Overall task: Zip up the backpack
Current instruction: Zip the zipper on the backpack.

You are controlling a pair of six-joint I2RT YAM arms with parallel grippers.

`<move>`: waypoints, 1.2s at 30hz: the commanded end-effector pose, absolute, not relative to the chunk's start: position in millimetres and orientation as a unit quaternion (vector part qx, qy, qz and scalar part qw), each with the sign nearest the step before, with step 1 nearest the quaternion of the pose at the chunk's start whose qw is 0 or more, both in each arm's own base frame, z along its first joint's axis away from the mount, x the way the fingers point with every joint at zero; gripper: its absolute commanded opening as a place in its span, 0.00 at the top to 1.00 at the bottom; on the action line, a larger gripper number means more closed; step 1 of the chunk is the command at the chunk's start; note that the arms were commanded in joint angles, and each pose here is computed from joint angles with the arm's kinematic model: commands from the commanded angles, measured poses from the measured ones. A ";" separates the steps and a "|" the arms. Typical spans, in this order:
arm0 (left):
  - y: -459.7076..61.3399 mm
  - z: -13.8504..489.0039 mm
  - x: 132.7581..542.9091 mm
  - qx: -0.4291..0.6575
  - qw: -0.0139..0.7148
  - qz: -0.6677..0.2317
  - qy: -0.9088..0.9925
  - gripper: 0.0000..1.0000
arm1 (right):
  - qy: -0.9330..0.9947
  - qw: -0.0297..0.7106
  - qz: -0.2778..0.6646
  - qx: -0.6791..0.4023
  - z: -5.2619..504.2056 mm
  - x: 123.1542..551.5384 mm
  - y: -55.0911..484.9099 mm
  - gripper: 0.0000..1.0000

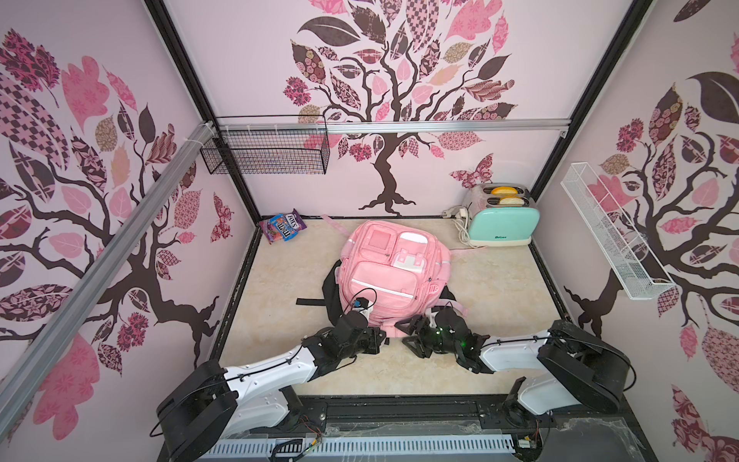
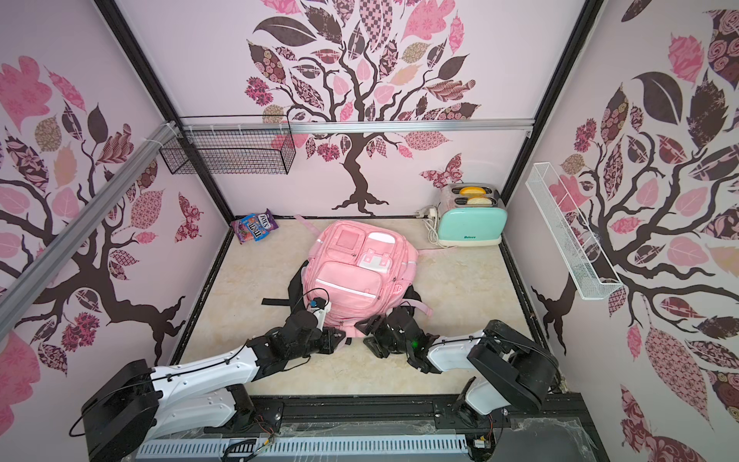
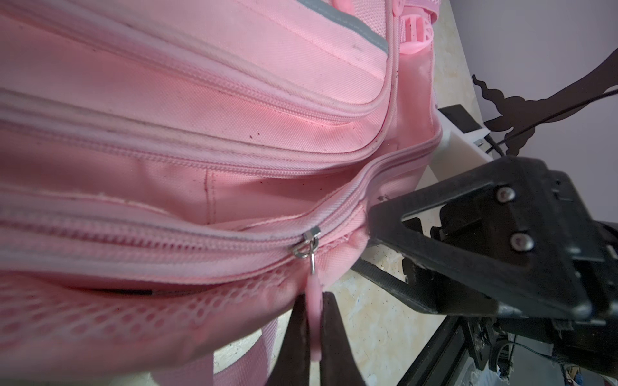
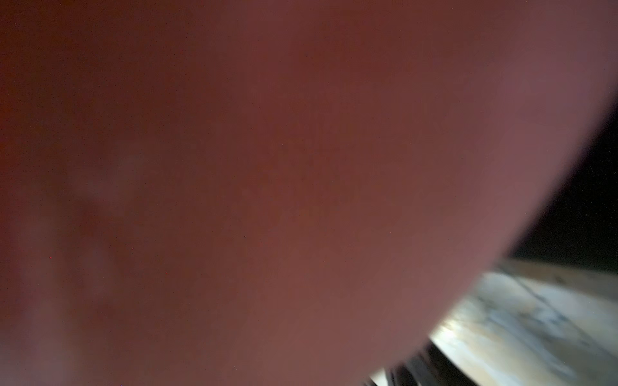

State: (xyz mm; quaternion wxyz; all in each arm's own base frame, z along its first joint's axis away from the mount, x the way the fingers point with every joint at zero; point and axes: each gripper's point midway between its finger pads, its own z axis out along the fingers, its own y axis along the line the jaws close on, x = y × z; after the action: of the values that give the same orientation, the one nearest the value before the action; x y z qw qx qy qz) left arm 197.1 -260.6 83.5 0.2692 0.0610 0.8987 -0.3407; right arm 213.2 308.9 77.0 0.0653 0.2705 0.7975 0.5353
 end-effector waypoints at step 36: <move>-236.7 79.3 195.9 0.056 0.278 -0.281 0.917 1.00 | 0.877 0.068 0.474 -0.027 122.7 206.8 342.9 1.00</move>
State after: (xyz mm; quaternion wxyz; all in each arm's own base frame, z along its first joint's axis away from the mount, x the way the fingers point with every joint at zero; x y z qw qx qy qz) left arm 197.8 -247.0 90.0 0.2850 0.0537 0.9043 -0.3133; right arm 234.6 335.0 95.4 0.0972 0.0912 0.8861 0.4439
